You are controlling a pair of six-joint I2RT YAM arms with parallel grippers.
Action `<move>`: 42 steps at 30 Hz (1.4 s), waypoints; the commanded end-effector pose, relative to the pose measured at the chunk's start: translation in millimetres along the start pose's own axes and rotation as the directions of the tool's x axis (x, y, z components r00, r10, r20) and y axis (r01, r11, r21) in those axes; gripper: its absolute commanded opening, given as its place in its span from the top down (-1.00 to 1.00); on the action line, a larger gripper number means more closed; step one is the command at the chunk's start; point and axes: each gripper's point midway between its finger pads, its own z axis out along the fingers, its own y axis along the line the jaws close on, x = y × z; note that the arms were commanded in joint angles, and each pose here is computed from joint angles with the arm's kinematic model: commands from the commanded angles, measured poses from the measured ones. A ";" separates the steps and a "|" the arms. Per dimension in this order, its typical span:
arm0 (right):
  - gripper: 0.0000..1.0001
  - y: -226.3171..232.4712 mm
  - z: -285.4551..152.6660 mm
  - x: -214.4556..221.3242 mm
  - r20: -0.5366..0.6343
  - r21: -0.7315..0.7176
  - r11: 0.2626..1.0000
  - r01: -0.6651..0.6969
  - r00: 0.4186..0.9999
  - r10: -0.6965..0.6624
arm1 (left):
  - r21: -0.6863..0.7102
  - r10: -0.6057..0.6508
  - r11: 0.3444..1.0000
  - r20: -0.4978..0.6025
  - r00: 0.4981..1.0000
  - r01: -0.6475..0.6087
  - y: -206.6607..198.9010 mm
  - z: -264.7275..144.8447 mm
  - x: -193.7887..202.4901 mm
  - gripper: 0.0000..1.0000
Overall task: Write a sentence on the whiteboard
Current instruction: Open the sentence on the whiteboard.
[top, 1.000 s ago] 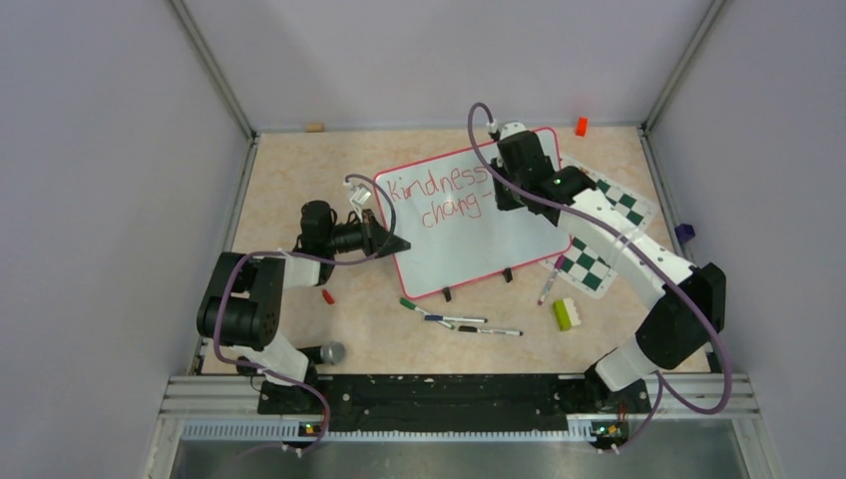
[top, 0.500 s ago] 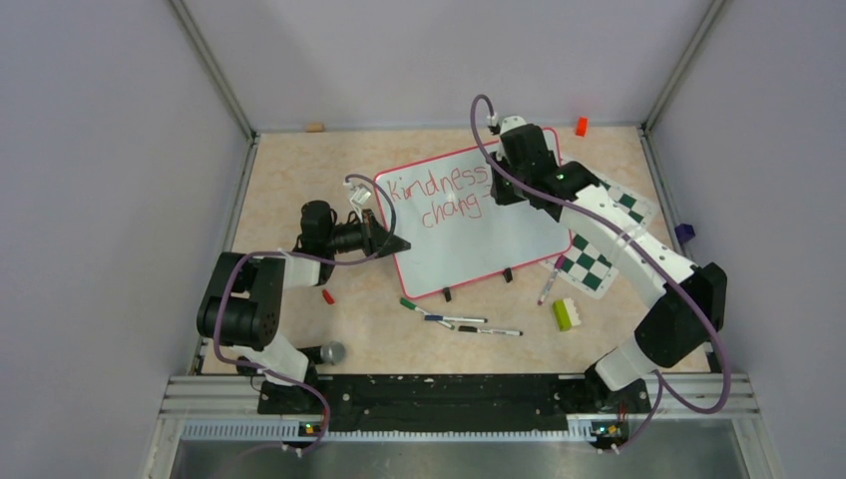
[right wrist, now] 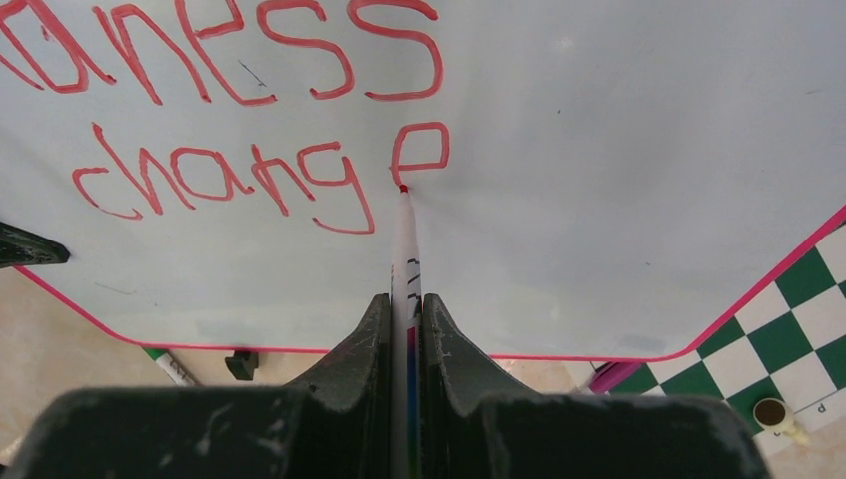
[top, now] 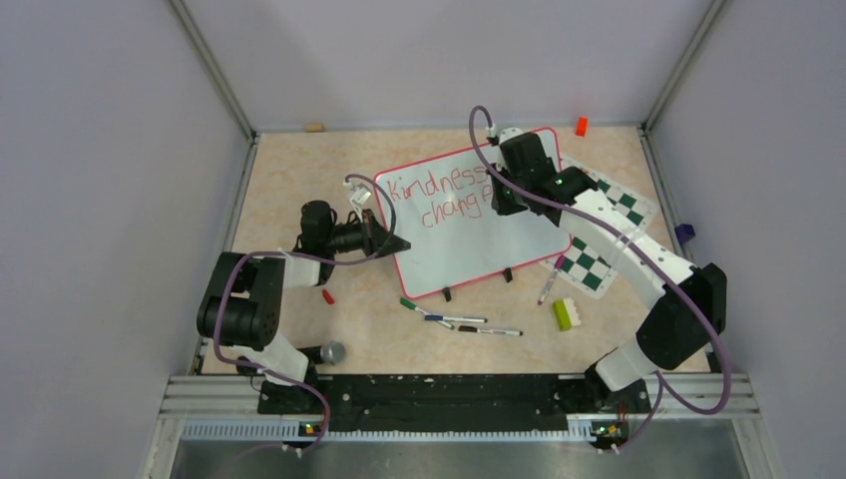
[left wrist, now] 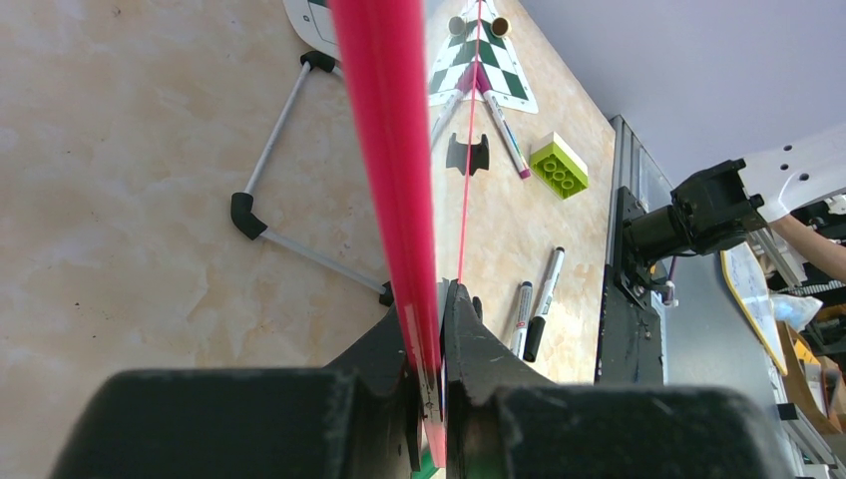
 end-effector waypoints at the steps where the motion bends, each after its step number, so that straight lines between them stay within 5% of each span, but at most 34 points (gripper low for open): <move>1: 1.00 -18.6 -2.1 -2.7 0.017 0.088 0.996 -0.004 1.000 0.002 | -0.198 -0.007 0.980 -0.019 1.000 0.003 45.9 -3.5 26.7 1.00; 20: 1.00 -27.8 -44.1 -36.2 0.138 0.076 0.995 -0.065 0.989 0.054 | -0.195 -0.008 0.981 -0.019 1.000 0.004 45.5 -3.2 26.5 1.00; 42: 1.00 -35.7 -16.0 -54.8 0.170 0.094 0.989 -0.110 0.981 0.093 | -0.194 -0.009 0.981 -0.018 1.000 0.005 45.4 -3.5 26.1 1.00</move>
